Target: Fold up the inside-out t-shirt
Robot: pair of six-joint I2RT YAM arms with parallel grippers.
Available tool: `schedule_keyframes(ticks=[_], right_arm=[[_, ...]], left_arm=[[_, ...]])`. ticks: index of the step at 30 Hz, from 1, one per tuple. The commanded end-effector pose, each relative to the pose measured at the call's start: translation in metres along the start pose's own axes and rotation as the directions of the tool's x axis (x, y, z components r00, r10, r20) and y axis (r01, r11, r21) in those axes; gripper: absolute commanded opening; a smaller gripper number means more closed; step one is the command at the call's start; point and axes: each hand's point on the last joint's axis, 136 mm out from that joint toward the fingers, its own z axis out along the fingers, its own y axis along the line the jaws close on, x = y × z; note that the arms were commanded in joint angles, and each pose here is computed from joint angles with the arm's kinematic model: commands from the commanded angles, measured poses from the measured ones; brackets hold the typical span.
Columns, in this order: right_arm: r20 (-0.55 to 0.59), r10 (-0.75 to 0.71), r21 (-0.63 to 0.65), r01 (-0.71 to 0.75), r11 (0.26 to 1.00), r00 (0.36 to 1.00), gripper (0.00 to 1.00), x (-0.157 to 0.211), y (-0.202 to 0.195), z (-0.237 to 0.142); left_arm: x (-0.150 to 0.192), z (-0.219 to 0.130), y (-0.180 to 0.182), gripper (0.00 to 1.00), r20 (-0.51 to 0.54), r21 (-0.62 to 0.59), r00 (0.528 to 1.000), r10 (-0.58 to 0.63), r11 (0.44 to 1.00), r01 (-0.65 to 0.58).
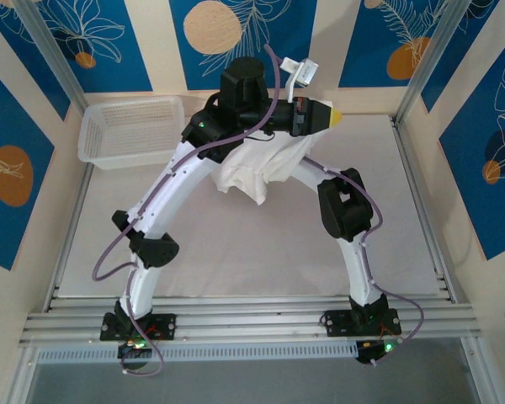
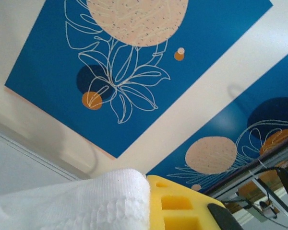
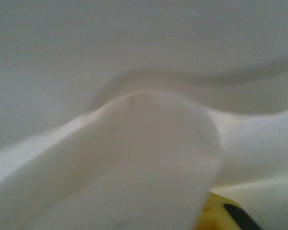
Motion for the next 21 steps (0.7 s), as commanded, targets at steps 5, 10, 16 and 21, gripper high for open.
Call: schedule_keyframes(ticks=[5, 10, 16, 21], right_arm=[[-0.157, -0.135, 0.291, 0.177, 0.94, 0.978, 0.59, 0.018, -0.064, 0.012], [-0.322, -0.232, 0.336, 0.34, 0.878, 0.918, 0.87, 0.036, -0.08, 0.018], [-0.484, -0.322, 0.391, 0.53, 0.753, 0.814, 0.88, 0.054, -0.104, 0.032], [-0.534, -0.287, 0.31, 0.5, 0.809, 0.796, 0.62, 0.076, -0.103, 0.043]], left_arm=[[-0.009, -0.048, -0.103, 0.0, 0.046, 0.149, 0.977, 0.209, 0.965, -0.214], [-0.005, -0.055, -0.104, 0.0, 0.045, 0.089, 0.961, 0.274, 0.957, -0.277], [0.0, -0.065, -0.106, 0.0, 0.039, 0.001, 0.928, 0.371, 0.928, -0.372], [0.006, -0.071, -0.091, 0.0, 0.004, -0.086, 0.927, 0.374, 0.924, -0.373]])
